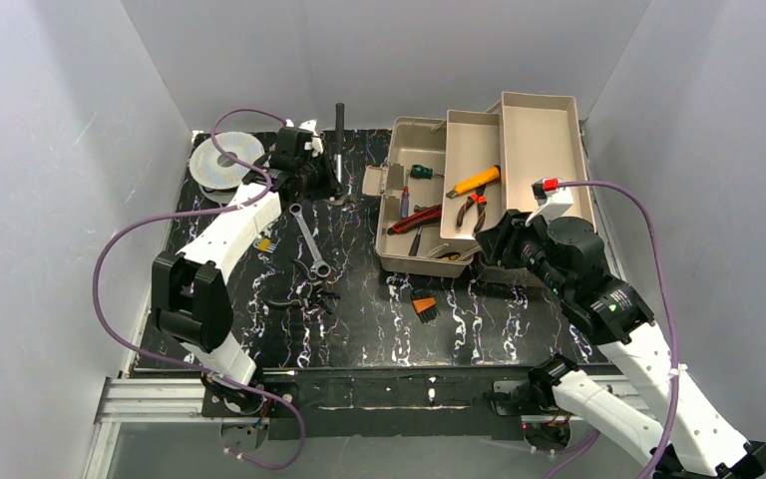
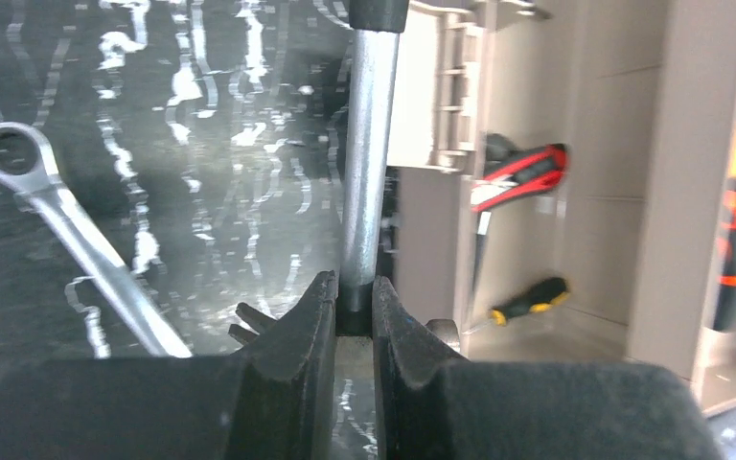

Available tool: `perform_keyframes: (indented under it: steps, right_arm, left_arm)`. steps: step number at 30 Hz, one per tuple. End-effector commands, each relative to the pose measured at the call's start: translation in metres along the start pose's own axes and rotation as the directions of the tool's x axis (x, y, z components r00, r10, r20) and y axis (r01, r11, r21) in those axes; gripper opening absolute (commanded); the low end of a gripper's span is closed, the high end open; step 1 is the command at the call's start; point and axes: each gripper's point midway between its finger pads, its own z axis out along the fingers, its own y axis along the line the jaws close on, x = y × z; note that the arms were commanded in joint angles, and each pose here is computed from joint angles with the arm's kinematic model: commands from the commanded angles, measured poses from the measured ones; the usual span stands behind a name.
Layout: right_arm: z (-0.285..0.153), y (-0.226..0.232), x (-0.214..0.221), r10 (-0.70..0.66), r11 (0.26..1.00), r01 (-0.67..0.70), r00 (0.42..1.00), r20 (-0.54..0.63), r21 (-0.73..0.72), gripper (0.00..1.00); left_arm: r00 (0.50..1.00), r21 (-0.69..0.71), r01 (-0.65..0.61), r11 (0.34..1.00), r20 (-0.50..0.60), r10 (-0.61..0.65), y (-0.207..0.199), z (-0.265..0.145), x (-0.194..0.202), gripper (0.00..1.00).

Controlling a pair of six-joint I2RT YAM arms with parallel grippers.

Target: Pack the tool kit

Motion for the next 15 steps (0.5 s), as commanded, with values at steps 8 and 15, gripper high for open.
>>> perform_keyframes:
  steps: [8, 15]
  right_arm:
    - [-0.01, 0.006, -0.023, 0.018, 1.0, -0.016, 0.997, 0.08, -0.016, 0.51]
    - [-0.013, 0.004, -0.02, 0.02, 1.0, -0.019, 0.997, 0.073, -0.011, 0.52]
  left_arm:
    - [0.996, 0.383, 0.083, 0.92, -0.049, -0.07, -0.127, -0.015, 0.005, 0.0]
    - [0.991, 0.401, 0.086, 0.912, -0.133, -0.035, -0.157, 0.012, 0.037, 0.0]
